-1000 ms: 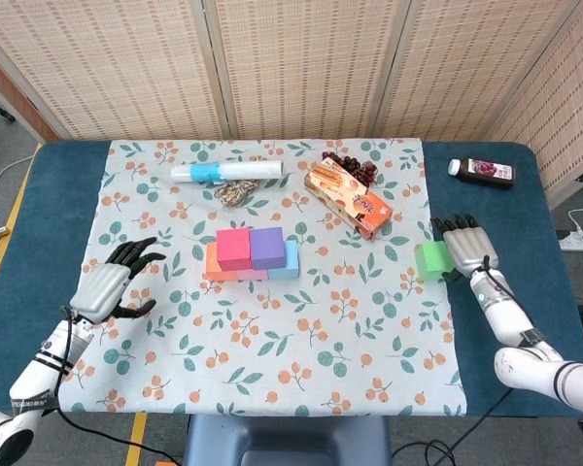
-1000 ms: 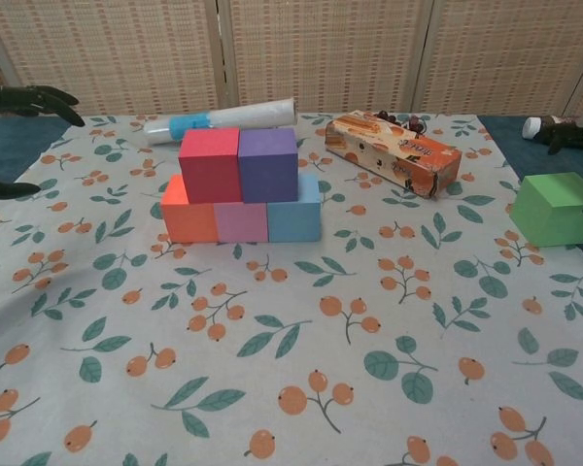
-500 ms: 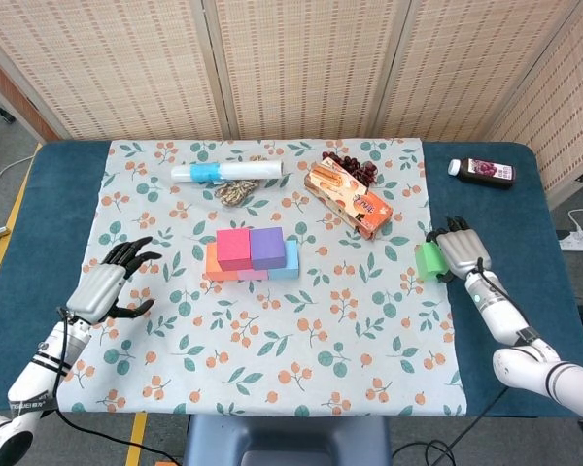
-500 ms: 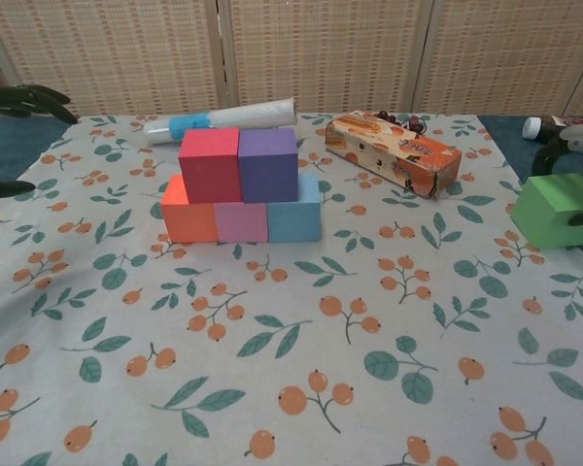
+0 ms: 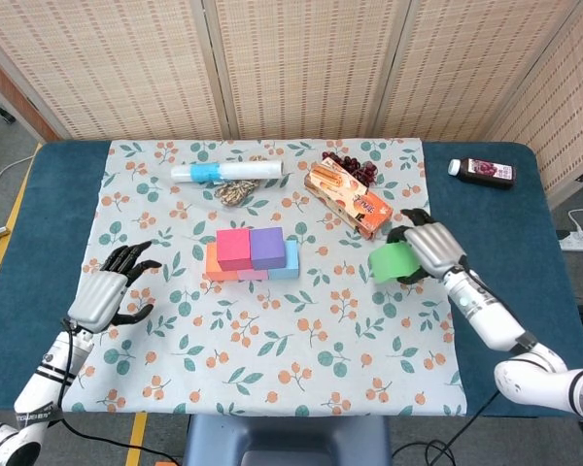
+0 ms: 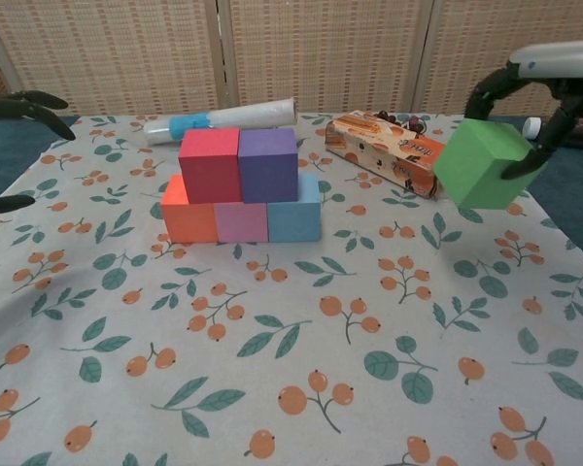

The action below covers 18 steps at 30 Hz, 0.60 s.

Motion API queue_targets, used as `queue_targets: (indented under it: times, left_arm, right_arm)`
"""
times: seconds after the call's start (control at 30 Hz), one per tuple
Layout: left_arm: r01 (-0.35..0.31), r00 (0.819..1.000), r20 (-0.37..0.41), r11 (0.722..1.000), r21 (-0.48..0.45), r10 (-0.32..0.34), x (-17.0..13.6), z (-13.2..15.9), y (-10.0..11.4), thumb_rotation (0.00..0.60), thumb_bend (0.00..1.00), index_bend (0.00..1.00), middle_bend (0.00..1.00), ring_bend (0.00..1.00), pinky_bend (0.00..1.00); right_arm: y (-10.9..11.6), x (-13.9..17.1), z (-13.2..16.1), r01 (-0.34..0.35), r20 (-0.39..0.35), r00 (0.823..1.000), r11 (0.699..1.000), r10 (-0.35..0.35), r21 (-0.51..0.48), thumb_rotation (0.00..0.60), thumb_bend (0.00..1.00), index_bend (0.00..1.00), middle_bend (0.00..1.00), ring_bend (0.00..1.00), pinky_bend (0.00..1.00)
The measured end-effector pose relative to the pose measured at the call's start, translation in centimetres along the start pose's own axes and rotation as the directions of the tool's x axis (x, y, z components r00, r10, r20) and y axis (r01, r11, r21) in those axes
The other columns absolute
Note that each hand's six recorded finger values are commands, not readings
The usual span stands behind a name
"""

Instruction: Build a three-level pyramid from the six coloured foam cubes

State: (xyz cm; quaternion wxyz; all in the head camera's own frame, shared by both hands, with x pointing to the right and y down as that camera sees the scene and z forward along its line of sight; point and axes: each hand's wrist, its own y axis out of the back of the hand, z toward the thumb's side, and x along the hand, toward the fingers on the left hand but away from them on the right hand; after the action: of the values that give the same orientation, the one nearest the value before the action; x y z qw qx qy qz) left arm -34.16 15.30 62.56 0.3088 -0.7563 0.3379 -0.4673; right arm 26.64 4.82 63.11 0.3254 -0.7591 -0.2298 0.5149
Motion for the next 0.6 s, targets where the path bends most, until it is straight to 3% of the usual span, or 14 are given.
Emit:
queue_targets:
  times: [0.1,0.2,0.6]
  left_arm:
    - [0.004,1.000,0.021,1.000,0.009,-0.005,-0.1,0.7,-0.3,0.600,0.29,0.24,0.00,0.00,0.00]
    - [0.005,0.999,0.038,1.000,0.015,-0.006,0.0,1.2,-0.4,0.600,0.29,0.24,0.00,0.00,0.00]
    - [0.026,0.999,0.035,1.000,0.006,-0.026,0.3,1.0,-0.7,0.600,0.29,0.24,0.00,0.00,0.00]
  right_arm:
    - [2.4,-0.5,5.1,0.000,-0.104,0.995,0.998,-0.006,-0.058,0.600,0.06,0.43,0.37,0.04,0.00]
    - [4.1,-1.6,8.5,-0.005,-0.160,0.987,0.996,-0.009,-0.085,0.600,0.06,0.43,0.37,0.04,0.00]
    - [6.5,-6.4,16.7,-0.026,-0.203,0.979,0.996,0.008,-0.087,0.600,0.06,0.41,0.37,0.05,0.00]
